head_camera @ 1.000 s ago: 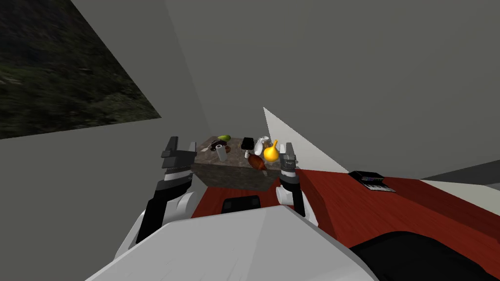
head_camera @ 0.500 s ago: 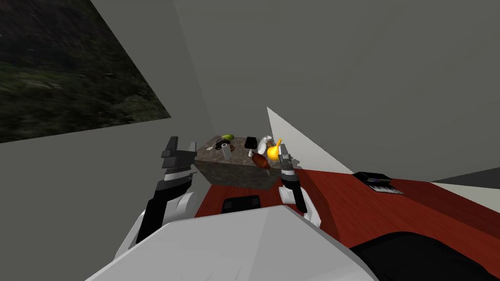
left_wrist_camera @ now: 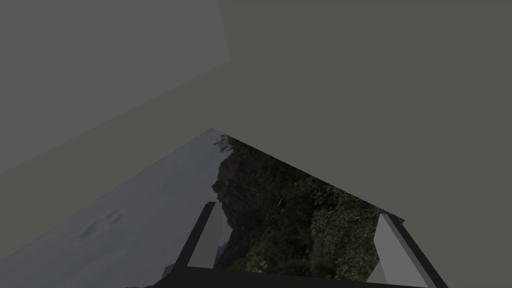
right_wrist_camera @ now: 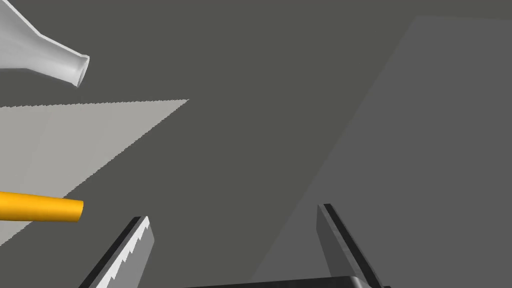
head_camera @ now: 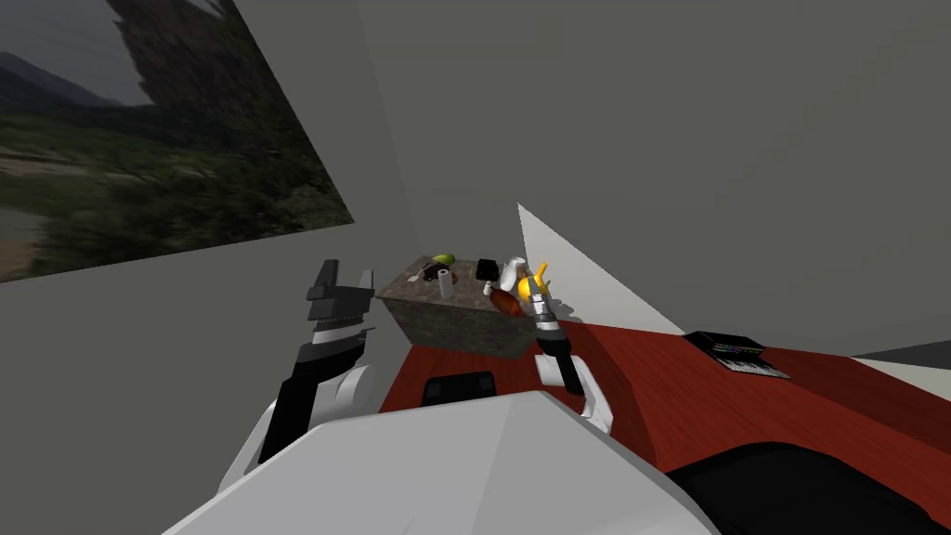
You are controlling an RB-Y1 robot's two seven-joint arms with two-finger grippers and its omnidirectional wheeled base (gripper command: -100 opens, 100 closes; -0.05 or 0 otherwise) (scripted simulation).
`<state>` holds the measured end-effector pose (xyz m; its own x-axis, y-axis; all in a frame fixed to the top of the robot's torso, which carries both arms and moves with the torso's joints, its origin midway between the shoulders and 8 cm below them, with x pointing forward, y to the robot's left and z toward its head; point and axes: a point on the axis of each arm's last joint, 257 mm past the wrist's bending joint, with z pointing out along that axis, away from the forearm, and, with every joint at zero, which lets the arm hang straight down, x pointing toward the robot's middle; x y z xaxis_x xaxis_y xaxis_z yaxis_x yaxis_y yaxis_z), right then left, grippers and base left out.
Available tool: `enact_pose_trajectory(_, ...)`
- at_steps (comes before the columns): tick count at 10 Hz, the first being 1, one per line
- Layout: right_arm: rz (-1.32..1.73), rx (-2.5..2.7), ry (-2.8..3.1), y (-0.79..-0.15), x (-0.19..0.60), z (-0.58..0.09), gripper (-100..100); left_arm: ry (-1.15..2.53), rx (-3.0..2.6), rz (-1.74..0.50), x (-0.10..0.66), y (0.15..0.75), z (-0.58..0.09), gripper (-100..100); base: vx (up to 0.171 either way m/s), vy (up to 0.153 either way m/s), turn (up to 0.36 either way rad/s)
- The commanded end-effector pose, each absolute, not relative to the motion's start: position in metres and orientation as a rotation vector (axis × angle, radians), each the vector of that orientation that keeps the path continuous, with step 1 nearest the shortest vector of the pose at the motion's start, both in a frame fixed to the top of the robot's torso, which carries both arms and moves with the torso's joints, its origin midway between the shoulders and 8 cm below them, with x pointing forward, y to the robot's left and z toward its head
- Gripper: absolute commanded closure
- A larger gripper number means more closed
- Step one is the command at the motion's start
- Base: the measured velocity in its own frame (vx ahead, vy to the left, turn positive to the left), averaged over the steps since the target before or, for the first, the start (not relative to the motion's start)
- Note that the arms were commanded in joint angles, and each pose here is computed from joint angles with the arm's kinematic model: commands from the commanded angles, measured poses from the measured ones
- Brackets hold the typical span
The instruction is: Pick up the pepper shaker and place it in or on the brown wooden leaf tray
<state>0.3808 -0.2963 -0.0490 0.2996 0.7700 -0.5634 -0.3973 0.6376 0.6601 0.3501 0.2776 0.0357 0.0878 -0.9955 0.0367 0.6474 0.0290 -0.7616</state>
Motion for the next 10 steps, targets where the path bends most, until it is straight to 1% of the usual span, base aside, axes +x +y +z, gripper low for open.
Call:
enact_pose_trajectory(1,0.729,0.449,1.041,-0.307,0.39,-0.064,-100,0.613,-0.725,-1.397,0.35,0.278,0.036,0,-0.058,0.144,0.064)
enact_pose_trajectory(3,0.63,0.47,1.104,-0.325,0.399,-0.085,-100,0.613,-0.725,-1.397,0.35,0.278,0.036,0,-0.067,0.139,0.06)
enact_pose_trajectory(6,0.481,0.495,1.196,-0.352,0.408,-0.118,-100,0.613,-0.725,-1.397,0.35,0.278,0.036,0,-0.037,0.154,0.058)
enact_pose_trajectory(10,0.29,0.51,1.321,-0.384,0.416,-0.162,-100,0.613,-0.725,-1.397,0.35,0.278,0.036,0,0.008,0.122,0.027)
